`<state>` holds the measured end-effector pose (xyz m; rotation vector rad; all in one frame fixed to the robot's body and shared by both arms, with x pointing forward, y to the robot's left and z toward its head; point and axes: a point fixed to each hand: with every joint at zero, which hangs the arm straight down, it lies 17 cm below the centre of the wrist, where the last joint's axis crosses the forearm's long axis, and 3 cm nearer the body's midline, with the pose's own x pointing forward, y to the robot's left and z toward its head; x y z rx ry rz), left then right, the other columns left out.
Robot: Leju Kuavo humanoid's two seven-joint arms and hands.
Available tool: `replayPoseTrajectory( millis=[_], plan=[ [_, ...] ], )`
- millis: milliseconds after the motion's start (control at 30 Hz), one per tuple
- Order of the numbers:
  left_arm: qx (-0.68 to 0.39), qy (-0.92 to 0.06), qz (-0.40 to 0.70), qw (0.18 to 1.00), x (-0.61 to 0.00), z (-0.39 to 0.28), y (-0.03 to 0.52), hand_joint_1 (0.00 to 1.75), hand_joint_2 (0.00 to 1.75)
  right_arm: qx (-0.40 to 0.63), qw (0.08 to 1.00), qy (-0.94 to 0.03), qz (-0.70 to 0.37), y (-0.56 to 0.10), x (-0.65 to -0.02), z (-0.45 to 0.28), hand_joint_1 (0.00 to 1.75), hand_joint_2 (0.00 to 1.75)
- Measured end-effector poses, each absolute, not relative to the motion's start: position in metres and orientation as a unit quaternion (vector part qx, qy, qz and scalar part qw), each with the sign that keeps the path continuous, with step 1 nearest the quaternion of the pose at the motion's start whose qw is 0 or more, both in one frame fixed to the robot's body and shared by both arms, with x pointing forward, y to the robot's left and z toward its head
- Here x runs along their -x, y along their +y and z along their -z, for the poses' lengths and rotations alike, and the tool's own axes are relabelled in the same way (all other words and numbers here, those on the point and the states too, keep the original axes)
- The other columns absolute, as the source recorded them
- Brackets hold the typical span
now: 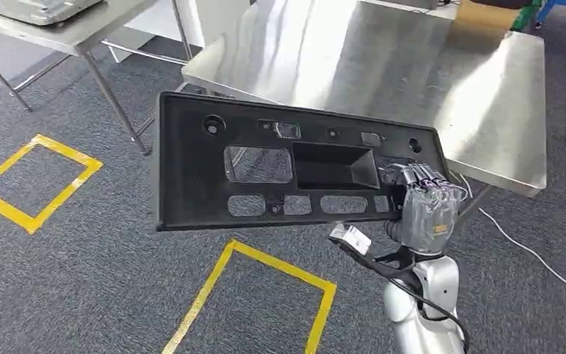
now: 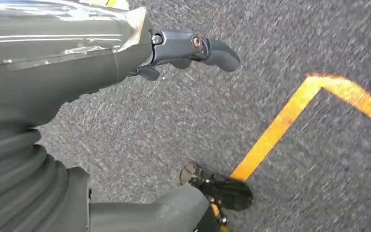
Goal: Take the parts from the cabinet and place them on the table.
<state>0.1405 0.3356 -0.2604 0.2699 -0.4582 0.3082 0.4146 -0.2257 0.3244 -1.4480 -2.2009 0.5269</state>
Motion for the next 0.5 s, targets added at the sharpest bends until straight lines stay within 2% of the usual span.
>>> replayPoseTrajectory(
  millis=[500],
  plan=[
    [-0.111,-0.232,-0.144,0.956,-0.1404,0.2607,0.3266,0.0,1.75,0.533,0.232,-0.789,-0.198,-0.2263,-0.4115,-0.3176,1.71,1.75]
  ],
)
